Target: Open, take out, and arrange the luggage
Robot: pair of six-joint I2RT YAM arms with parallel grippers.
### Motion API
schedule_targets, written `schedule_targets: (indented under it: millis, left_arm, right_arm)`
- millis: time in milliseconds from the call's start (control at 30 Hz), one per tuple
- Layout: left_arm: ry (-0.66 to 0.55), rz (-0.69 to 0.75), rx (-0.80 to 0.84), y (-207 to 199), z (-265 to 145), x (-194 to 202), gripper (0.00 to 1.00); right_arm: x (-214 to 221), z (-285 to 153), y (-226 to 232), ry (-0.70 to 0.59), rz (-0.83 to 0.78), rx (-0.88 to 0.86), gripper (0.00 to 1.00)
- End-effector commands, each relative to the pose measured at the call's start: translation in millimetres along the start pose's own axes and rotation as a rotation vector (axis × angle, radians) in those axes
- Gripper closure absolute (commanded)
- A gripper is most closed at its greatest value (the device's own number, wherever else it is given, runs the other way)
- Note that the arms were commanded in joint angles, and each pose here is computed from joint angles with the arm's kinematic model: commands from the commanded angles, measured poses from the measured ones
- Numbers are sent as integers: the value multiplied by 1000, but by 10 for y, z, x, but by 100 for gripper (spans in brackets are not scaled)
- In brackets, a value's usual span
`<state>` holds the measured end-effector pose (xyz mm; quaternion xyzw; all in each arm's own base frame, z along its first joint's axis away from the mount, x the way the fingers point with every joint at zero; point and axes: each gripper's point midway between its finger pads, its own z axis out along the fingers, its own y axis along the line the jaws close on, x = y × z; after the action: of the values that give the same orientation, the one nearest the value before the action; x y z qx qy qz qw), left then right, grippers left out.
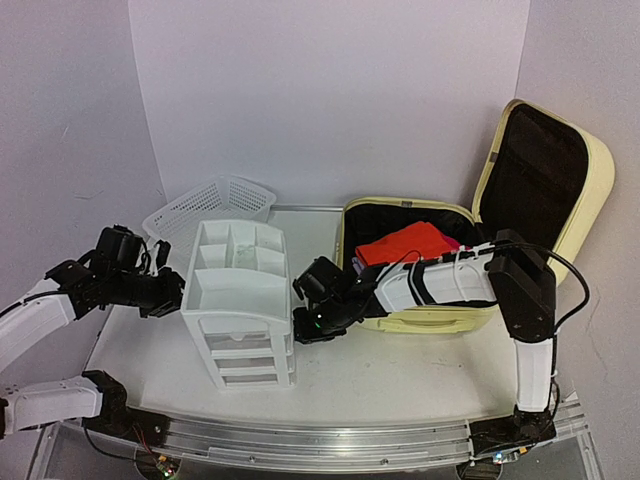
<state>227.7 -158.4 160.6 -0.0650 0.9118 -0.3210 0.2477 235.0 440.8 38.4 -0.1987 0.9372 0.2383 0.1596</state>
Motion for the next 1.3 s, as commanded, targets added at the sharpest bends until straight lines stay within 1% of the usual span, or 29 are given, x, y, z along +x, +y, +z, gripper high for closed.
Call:
schedule_targets:
  millis: [0,100,167,233,300,400,467,533,667,767,900,1000,1133,1200,1267]
  left_arm:
    - [-103,-2,-28,-17,-250,-127,68]
    - [-225,2,-179,122,-657,-299,62]
    - [-326,12,-279,193,-1023,-428,58]
    - [-421,27,-337,201,-1392,-526,55]
    - [-505,40,-354,165,-1707,-591,54]
    - [-605,76,-323,46,-2074,-647,51]
    - [-655,102,-291,-52,-2273,-670,49]
    - [-678,133,-263,-144,-2394,-683,48]
    - [-643,219,-181,-389,-2447,-677,47]
    - [-579,267,-99,-588,-2390,-636,45]
    - [-506,302,7,-819,-2349,-563,45]
    - [-457,310,52,-914,-2282,-530,45]
    - [-356,310,94,-1033,-2077,-522,45]
    - [-311,323,111,-1110,-1983,-547,46]
    - [-292,337,123,-1183,-1909,-608,44]
  right_arm:
    - [-261,14,424,-71,22,-156,75]
    - [-295,13,377,-93,17,-129,72]
    - [-317,35,392,-99,9,-125,70]
    - [-341,78,441,-106,-5,-124,69]
    - [-376,151,482,-112,-23,-117,68]
    - [-442,247,640,-133,-85,-121,67]
    - [-453,346,764,-143,-129,-120,66]
    - [-466,459,918,-150,-152,-135,65]
    - [-521,678,1376,-173,-163,-196,64]
    - [-544,910,1641,-183,-87,-242,63]
    - [-633,1026,2001,-224,25,-325,62]
    - [-749,996,2153,-264,67,-362,59]
    - [-895,783,2291,-309,6,-387,57]
    - [-901,601,2271,-308,-63,-359,52]
    - [-911,398,2123,-301,-107,-320,45]
